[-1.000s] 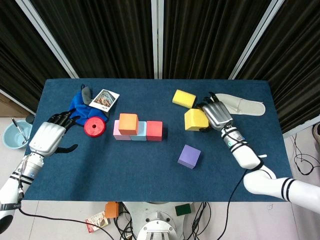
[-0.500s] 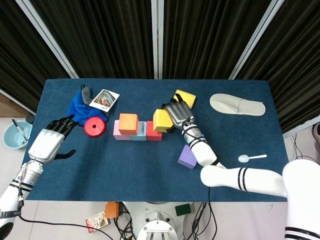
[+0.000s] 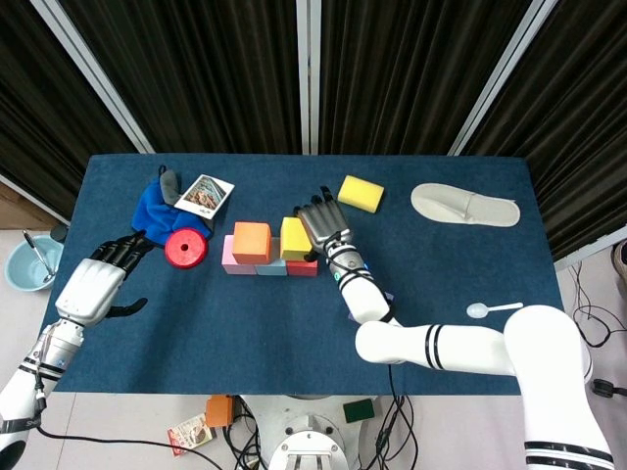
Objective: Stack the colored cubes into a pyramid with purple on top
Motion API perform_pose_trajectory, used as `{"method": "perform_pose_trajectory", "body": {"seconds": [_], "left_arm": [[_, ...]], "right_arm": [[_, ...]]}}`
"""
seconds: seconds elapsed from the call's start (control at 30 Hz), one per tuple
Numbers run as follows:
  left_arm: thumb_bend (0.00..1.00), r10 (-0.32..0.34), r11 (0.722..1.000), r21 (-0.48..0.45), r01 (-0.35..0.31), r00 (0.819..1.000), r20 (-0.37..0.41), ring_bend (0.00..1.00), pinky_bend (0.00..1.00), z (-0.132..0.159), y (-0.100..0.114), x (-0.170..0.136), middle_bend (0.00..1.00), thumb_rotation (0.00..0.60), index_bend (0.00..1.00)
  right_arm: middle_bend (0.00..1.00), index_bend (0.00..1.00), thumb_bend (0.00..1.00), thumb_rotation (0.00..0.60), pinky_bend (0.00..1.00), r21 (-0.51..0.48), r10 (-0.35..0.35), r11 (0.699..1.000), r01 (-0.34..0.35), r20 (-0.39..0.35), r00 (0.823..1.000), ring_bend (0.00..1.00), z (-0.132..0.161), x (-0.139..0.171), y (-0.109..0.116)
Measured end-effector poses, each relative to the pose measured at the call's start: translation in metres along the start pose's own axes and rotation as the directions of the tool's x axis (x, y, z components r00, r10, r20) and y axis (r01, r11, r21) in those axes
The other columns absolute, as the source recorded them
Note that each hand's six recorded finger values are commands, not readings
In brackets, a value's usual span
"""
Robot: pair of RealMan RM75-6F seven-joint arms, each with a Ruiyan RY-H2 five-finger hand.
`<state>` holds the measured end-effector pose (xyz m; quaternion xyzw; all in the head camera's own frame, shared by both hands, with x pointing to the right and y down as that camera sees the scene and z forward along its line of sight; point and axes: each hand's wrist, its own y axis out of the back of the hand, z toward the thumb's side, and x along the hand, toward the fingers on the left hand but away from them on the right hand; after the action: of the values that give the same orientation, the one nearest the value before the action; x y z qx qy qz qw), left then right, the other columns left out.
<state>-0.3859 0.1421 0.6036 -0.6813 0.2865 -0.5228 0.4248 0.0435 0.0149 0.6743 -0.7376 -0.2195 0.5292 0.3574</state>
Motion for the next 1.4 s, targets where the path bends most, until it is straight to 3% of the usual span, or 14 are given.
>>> {"method": "perform_pose_trajectory", "body": {"seconds": [0.47,0.77,1.1,1.27,1.4], "left_arm": [[0.17,-0.005,1.0,-0.02,0.005,1.0,0.006,0.09,0.18,0.0,-0.004,-0.003,0.03,0.517,0.12],[0.17,-0.008,1.0,-0.026,0.008,1.0,0.004,0.09,0.18,-0.002,-0.006,-0.003,0.03,0.508,0.12],[0.17,-0.011,1.0,-0.025,0.011,1.0,0.006,0.09,0.18,-0.001,-0.007,-0.002,0.03,0.509,0.12],[0.17,-0.011,1.0,-0.022,0.011,1.0,0.008,0.09,0.18,0.001,-0.006,-0.001,0.03,0.523,0.12],[0.18,-0.009,1.0,-0.021,0.009,1.0,0.011,0.09,0.18,0.003,-0.005,-0.001,0.03,0.514,0.12]], "right_arm": [[0.44,0.51,0.08,0.6,0.0,0.033,0.032,0.999,-0.033,0.022,0.999,0.17,0.015,0.003,-0.004],[0.33,0.34,0.07,0.6,0.0,0.055,0.039,0.998,-0.04,0.023,0.999,0.15,0.021,0.001,-0.006],[0.27,0.25,0.07,0.6,0.0,0.053,0.049,0.997,-0.05,0.02,0.999,0.15,0.019,0.004,-0.008],[0.3,0.25,0.07,0.6,0.0,0.05,0.04,0.998,-0.042,0.023,0.999,0.15,0.014,0.006,-0.007],[0.36,0.33,0.07,0.6,0.0,0.045,0.041,0.998,-0.042,0.028,0.999,0.15,0.011,0.006,-0.008]]}}
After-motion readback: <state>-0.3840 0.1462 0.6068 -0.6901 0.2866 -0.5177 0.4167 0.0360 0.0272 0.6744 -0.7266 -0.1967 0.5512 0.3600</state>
